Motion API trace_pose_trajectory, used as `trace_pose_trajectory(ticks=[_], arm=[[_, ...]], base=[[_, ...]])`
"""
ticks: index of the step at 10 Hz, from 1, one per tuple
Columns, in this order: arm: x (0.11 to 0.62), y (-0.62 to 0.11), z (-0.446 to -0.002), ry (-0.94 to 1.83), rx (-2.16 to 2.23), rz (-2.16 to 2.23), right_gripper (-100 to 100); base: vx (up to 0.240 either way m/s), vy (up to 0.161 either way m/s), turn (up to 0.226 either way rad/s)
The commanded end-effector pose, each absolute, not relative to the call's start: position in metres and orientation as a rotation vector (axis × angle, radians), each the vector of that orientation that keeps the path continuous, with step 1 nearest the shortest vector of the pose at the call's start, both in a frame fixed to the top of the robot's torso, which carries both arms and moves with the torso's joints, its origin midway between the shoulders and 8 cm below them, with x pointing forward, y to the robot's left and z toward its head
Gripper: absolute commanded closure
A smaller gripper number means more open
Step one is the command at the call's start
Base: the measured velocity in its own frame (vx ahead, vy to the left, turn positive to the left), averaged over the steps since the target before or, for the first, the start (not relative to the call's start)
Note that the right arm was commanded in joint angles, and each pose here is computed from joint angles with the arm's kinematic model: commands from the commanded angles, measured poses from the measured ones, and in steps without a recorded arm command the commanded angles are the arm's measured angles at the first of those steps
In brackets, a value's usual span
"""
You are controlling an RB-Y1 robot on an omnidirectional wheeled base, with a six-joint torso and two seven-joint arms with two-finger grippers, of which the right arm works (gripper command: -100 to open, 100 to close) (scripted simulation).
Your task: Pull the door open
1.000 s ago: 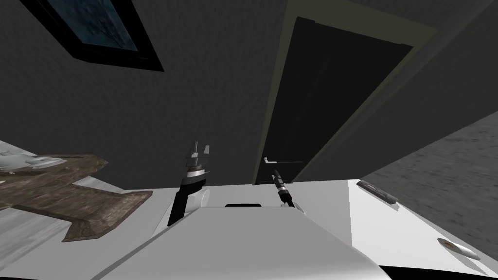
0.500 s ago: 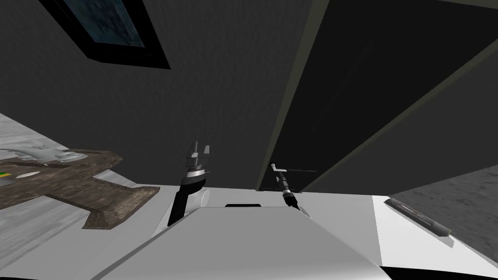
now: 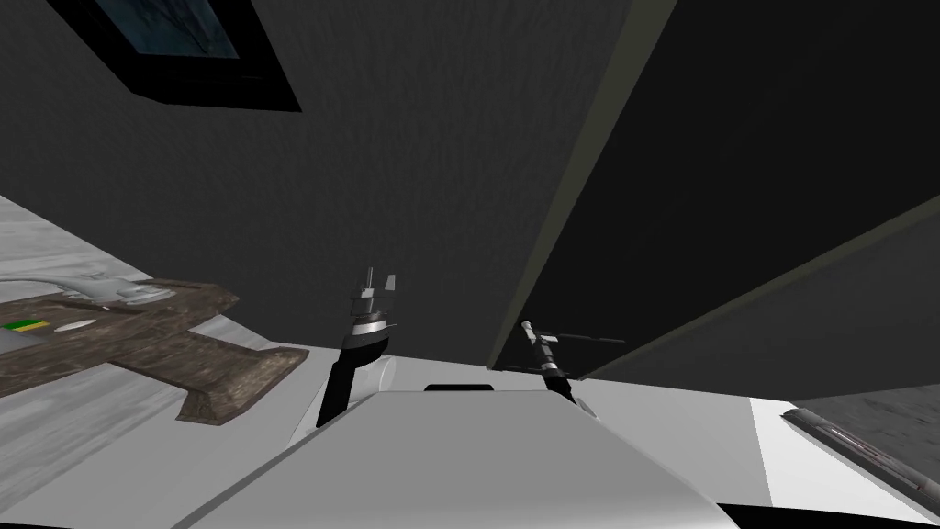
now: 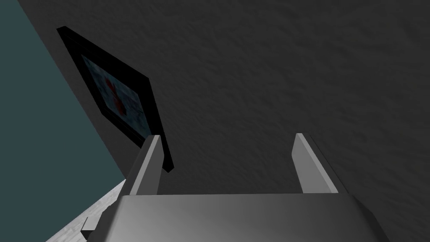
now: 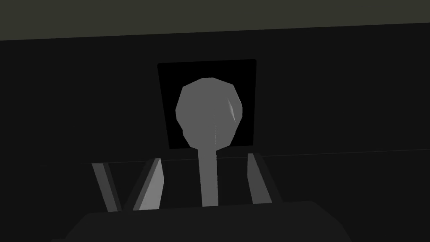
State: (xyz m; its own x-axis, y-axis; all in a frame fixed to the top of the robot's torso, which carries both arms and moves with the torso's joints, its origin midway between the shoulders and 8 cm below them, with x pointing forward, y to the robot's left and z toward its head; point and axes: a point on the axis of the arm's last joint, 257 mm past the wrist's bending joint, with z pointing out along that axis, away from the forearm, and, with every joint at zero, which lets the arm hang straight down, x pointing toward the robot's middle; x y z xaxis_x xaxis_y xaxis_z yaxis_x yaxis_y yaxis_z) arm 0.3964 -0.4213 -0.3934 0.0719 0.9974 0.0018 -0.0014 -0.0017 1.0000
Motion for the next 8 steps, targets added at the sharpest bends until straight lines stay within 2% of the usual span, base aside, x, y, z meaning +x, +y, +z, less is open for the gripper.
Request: trace_pose_trajectory(ticks=[1,5,8], arm=[[0.396,-0.421,-0.394,1.156,1.244,1.156,100],[0.396,-0.421,-0.394,1.156,1.244,1.156,100],[0.375,-0.426,-0.395,1.184,1.224,1.181,100]], base=[[-0.035,-0.007,-0.005],[-0.015,-0.001,0.002],[-0.158,-0.05,0.136]])
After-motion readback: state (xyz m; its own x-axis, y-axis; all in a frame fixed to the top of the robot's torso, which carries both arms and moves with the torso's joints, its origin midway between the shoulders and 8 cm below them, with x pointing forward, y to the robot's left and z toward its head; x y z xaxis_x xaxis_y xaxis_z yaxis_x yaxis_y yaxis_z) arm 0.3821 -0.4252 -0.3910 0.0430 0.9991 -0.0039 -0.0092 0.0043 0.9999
